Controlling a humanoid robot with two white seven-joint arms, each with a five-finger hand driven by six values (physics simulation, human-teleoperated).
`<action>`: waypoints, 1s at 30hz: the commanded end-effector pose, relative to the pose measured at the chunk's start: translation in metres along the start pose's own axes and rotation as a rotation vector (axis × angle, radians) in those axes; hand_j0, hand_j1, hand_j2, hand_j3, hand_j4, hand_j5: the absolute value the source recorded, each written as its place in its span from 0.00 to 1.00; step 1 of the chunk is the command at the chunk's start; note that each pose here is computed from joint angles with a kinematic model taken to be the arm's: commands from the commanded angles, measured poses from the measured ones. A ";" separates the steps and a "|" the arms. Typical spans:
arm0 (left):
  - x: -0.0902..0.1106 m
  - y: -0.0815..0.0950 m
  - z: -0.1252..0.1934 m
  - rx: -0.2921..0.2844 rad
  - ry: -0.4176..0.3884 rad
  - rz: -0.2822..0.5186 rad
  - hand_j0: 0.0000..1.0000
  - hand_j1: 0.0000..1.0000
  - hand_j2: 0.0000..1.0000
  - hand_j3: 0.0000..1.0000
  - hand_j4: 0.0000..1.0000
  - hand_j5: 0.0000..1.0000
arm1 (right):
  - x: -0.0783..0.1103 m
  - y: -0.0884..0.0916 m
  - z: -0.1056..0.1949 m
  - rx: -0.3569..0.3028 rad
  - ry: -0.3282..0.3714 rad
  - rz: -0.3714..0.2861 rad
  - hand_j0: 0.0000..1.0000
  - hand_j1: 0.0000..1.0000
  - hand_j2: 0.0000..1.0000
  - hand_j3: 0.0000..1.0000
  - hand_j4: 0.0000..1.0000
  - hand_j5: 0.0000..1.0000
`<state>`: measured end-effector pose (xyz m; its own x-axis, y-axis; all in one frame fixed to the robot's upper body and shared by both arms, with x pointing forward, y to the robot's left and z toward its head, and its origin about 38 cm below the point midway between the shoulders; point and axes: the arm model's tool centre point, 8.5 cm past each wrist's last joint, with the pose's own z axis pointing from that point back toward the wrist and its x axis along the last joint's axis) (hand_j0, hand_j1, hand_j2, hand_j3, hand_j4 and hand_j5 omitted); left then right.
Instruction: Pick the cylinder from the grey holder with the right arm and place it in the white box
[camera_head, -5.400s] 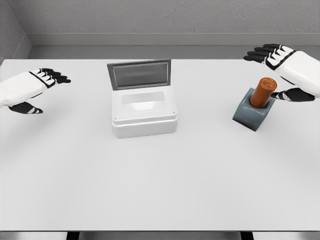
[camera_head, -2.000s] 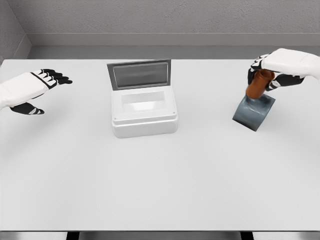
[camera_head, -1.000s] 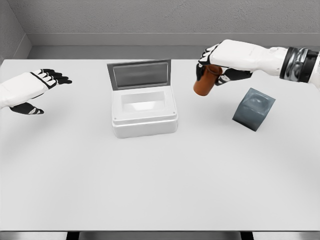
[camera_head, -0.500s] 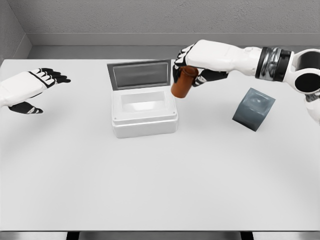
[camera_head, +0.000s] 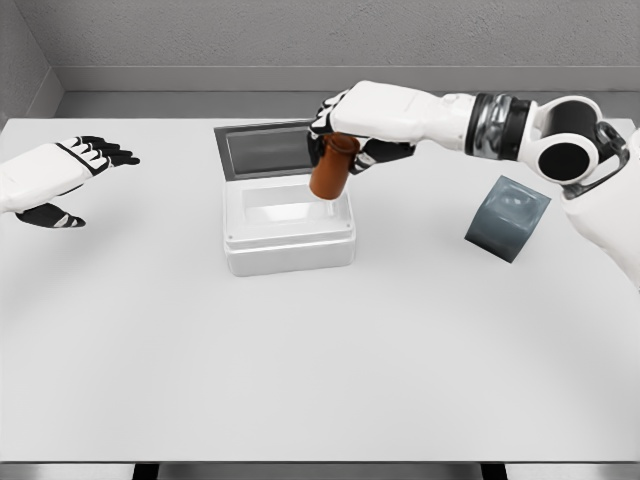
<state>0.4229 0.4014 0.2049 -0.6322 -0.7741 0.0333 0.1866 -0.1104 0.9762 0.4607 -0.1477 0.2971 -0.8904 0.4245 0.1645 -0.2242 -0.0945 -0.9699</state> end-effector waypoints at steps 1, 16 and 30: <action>0.000 0.001 0.000 0.005 0.001 0.004 1.00 1.00 1.00 1.00 1.00 1.00 | -0.005 0.005 -0.004 0.008 0.014 -0.018 0.44 0.44 0.44 0.44 0.44 0.44; -0.001 0.001 0.001 0.002 0.002 0.002 1.00 1.00 1.00 1.00 1.00 1.00 | -0.010 0.008 -0.015 0.022 0.039 -0.029 0.50 0.50 0.50 0.50 0.50 0.50; -0.001 0.001 0.001 0.002 0.002 0.001 1.00 1.00 1.00 1.00 1.00 1.00 | -0.013 0.012 -0.022 0.035 0.062 -0.027 0.98 0.98 0.98 0.98 0.98 0.98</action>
<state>0.4226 0.4023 0.2053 -0.6315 -0.7748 0.0301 0.1874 -0.1149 0.9755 0.4763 -0.1344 0.2811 -0.8634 0.4746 0.1712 -0.2547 -0.1170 -0.9599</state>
